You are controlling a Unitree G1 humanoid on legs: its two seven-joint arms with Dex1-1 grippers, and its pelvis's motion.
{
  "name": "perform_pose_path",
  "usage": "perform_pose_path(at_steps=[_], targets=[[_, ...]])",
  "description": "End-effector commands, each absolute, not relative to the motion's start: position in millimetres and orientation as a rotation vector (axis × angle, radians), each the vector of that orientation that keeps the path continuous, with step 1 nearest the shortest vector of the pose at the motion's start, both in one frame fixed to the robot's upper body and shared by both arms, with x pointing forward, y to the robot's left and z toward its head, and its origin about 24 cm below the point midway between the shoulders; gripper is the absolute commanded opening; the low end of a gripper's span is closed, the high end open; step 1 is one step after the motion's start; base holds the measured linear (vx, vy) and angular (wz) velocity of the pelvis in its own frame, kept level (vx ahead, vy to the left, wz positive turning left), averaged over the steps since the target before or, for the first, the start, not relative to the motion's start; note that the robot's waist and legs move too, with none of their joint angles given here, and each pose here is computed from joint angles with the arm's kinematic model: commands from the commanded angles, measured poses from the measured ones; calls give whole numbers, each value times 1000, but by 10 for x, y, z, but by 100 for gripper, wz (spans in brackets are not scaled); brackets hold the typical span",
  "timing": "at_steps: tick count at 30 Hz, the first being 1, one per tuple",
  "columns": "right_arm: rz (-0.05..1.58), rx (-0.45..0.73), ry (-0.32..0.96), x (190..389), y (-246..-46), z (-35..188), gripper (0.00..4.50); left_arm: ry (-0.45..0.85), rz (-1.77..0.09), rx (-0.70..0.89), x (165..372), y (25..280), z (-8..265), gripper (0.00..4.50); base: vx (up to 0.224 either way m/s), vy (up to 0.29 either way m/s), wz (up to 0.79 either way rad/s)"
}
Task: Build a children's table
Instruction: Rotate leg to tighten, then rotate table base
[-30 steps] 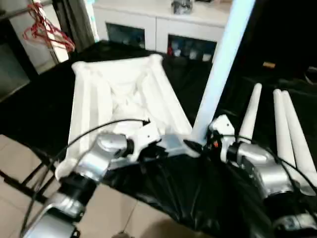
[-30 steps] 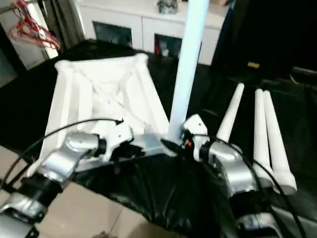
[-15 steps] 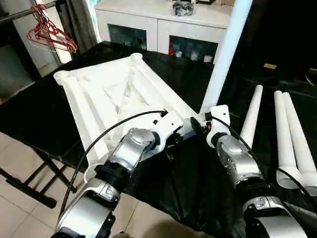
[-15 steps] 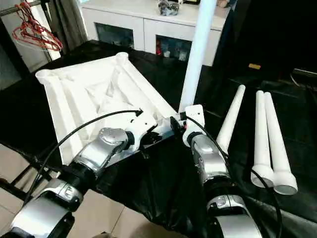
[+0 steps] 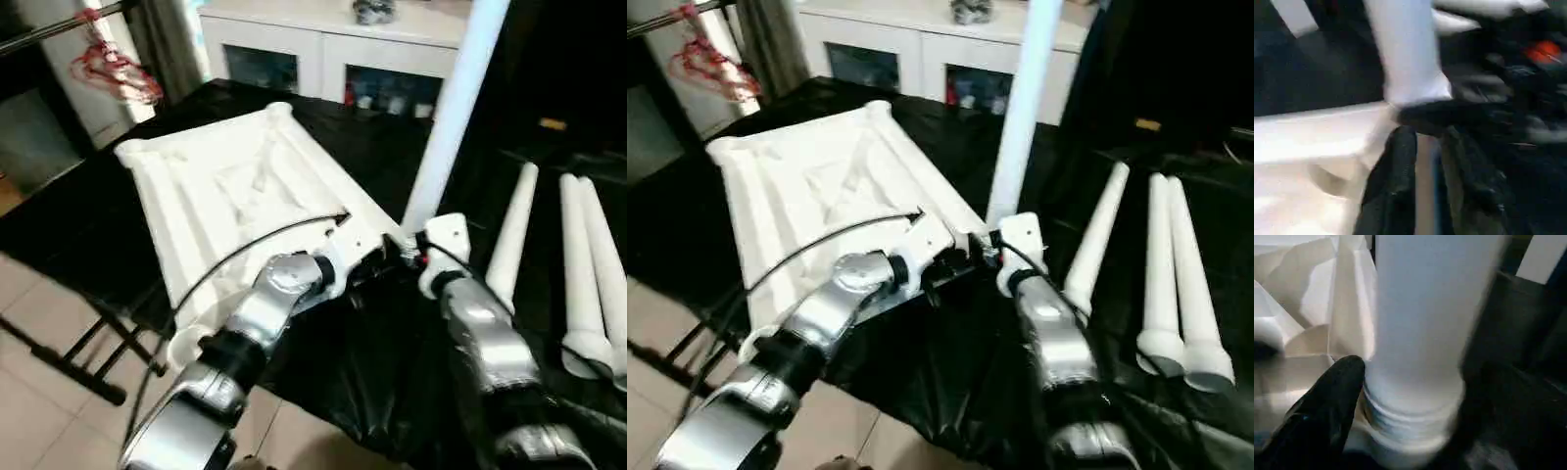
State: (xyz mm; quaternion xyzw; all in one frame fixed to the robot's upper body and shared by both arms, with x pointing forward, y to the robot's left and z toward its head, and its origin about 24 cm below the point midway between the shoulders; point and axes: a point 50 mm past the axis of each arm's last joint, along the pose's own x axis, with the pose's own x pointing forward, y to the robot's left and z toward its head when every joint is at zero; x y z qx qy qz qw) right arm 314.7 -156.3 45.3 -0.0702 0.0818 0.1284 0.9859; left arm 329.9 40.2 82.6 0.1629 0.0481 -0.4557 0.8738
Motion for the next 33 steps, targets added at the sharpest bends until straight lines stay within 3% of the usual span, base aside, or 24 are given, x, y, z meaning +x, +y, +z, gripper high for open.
perform_pose_path(at_steps=[1, 2, 10, 12, 22, 28, 31, 33], targets=[[272, -142, 142, 3109, -1575, 557, 421, 90, -886, 333, 3279, 617, 886, 104, 0, 0, 0], [273, -143, 134, 3084, -1599, 603, 421, 83, -834, 329, 3239, 790, 943, 104, 0, 0, 0], [398, -186, 148, 3000, -1556, 709, 421, 114, -682, 397, 3018, 1297, 1116, 104, 0, 0, 0], [482, -198, 200, 2945, -1518, 720, 421, 201, -574, 498, 2886, 1587, 1130, 104, 0, 0, 0], [737, -247, 383, 2703, -1485, 643, 421, 445, -114, 688, 2602, 2339, 1153, 104, 0, 0, 0], [736, -266, 449, 2662, -1505, 597, 421, 495, -59, 692, 2587, 2392, 1175, 104, 0, 0, 0], [747, -253, 481, 2625, -1490, 571, 421, 541, -104, 685, 2594, 2393, 1083, 77, 0, 0, 0], [745, -250, 499, 2620, -1482, 543, 386, 578, -154, 685, 2589, 2379, 1004, 56, 0, 0, 0]])
